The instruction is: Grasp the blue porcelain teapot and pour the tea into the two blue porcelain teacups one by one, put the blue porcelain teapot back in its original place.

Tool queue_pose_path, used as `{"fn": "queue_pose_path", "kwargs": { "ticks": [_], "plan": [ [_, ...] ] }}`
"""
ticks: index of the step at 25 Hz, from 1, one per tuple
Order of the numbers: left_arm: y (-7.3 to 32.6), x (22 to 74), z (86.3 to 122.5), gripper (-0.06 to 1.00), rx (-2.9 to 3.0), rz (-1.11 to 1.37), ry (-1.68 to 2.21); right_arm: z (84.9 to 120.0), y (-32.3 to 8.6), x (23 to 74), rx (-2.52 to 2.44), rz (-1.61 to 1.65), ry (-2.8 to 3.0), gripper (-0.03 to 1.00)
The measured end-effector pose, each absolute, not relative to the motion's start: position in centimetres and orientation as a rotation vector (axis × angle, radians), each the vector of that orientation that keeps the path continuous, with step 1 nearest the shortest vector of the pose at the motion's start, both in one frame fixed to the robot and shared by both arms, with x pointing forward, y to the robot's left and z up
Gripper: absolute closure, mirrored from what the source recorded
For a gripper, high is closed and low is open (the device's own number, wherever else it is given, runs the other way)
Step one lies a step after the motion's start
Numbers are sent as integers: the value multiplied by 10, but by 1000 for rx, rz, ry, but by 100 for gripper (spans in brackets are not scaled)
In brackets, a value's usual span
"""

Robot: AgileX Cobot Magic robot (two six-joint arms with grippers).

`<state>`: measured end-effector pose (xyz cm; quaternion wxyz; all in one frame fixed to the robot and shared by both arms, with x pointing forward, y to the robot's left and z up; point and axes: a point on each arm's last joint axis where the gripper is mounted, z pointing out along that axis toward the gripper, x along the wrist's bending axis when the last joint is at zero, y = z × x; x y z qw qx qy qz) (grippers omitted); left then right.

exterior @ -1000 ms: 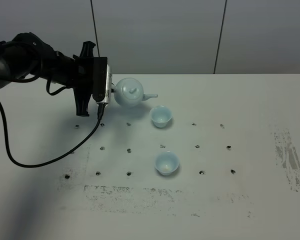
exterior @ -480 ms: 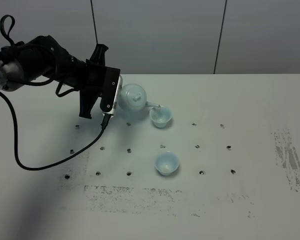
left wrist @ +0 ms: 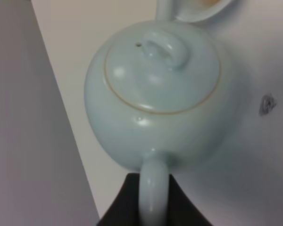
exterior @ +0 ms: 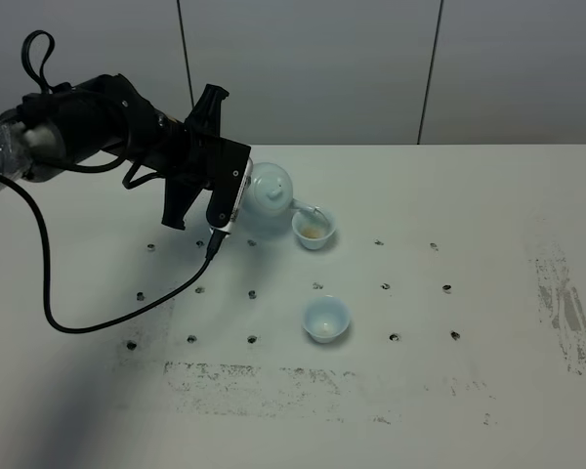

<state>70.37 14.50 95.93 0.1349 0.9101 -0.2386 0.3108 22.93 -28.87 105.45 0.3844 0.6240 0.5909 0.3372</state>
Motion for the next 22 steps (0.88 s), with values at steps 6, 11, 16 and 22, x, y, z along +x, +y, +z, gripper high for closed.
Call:
{"fn": "queue_pose_path", "kwargs": {
  "ticks": [6,11,16,22],
  "plan": [
    [146,704,959,84,2645,914,-710,1054,-289,229,1590,859,1506,62],
    [146,706,960,84,2643,939,-711,1054,-289,229,1591,860,1505,62],
    [146,706,960,84,2645,947,-715,1054,-289,229,1591,860,1505,62],
    [147,706,960,84,2653,949,-734,1054,-289,229,1591,860,1505,62]
  ]
}}
